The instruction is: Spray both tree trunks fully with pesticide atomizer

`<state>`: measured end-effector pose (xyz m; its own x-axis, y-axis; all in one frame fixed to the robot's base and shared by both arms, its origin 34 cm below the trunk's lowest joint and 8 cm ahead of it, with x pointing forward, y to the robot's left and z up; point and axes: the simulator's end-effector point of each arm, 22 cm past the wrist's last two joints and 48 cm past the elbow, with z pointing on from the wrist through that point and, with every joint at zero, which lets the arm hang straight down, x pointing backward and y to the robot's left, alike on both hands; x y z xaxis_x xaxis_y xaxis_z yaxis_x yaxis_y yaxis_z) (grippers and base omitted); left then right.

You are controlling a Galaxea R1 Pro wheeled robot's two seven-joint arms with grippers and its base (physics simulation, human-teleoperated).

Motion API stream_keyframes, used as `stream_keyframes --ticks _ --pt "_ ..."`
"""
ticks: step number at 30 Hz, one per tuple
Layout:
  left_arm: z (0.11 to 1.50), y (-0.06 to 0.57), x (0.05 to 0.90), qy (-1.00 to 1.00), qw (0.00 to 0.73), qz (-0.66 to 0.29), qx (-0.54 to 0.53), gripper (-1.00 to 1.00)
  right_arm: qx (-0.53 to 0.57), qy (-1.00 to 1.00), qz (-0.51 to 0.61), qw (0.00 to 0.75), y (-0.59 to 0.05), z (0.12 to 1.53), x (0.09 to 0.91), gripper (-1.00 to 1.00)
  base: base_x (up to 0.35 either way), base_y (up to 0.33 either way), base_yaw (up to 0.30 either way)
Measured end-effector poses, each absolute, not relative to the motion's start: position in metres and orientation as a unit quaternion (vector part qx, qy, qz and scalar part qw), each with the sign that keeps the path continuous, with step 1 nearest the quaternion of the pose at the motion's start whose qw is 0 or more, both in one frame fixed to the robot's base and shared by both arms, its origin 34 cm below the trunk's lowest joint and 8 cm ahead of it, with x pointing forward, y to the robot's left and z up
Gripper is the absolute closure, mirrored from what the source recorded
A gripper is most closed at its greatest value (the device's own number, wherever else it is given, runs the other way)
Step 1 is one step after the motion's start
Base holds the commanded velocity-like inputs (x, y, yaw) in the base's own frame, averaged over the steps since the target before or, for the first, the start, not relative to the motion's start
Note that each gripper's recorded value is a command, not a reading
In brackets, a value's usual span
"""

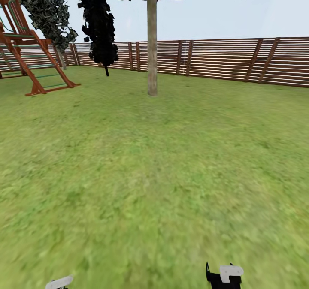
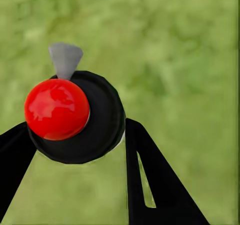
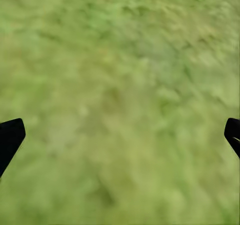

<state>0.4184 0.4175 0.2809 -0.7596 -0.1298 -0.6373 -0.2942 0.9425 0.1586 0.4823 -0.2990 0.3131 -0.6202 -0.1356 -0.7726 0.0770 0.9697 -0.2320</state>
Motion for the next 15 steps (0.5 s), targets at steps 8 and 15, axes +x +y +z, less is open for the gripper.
stream_keyframes --ticks 8,15 --pt "0.2807 0.4175 0.418 0.93 0.327 0.125 -0.114 1.0 -0.017 0.892 -0.122 0.435 -0.2989 0.313 0.4823 -1.0 0.338 0.0 0.0" --pt "0.2807 0.4175 0.4183 0.93 0.327 0.125 -0.115 1.0 -0.016 0.892 -0.122 0.436 -0.2989 0.3131 0.4824 -1.0 0.338 0.0 0.0"
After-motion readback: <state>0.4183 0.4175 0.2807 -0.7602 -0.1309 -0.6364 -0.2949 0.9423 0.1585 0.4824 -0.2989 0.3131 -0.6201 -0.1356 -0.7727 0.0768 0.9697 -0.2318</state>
